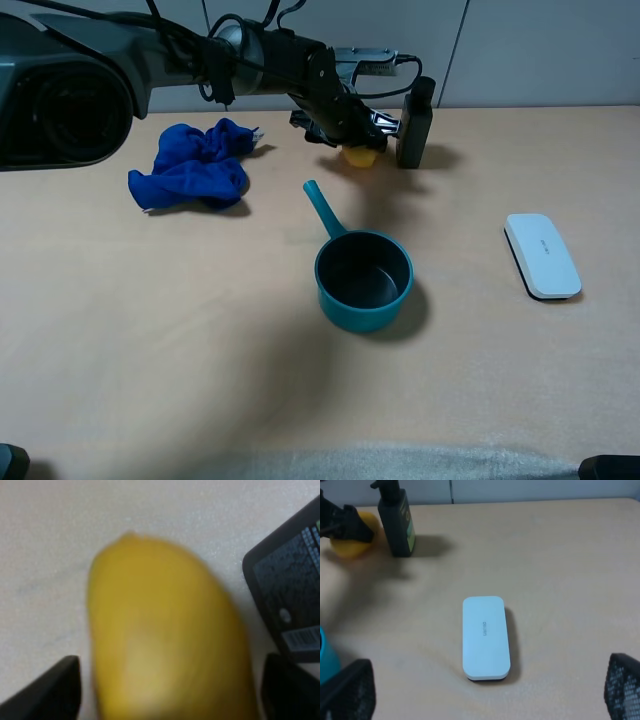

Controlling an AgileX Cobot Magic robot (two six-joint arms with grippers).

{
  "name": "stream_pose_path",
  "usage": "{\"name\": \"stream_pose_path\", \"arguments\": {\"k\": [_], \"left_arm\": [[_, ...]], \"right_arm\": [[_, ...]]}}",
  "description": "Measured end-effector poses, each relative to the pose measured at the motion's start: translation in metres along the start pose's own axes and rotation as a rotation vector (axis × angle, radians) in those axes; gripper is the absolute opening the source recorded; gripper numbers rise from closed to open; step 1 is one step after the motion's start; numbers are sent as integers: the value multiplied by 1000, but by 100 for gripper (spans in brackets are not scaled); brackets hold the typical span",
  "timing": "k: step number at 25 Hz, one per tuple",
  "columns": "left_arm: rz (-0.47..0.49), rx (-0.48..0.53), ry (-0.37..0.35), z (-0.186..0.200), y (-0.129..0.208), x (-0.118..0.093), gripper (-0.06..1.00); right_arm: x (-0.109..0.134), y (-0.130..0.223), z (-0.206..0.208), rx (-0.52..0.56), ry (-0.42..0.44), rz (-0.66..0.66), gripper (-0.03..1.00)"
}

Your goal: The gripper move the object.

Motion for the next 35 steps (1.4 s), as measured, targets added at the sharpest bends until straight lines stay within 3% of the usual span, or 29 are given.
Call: {"name": "stream_pose_path", "arguments": {"k": [3, 7, 21, 35], "left_arm": [[0, 0, 0, 0, 0, 0, 91], [0, 0, 0, 0, 0, 0, 94], [0, 35, -13, 16, -6, -2, 94], [-1, 202, -72, 73, -11, -5, 94]], "right_arm": [[0, 0, 0, 0, -2, -1, 69], [0, 0, 0, 0, -2, -1, 69], [0, 0, 0, 0, -2, -1, 69], [0, 0, 0, 0, -3, -2, 69]]}}
Point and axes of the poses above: a point on each arm's last joint axis where the gripper is mounted, z pointing back along that axis away from the gripper, x along the wrist's bending axis when the last joint is at zero, y = z × x, the point moved 8 cm from there along -z, pointing out along that axis toward the gripper, and after that the axes turned 6 degrees about z, right-handed, at the moved point
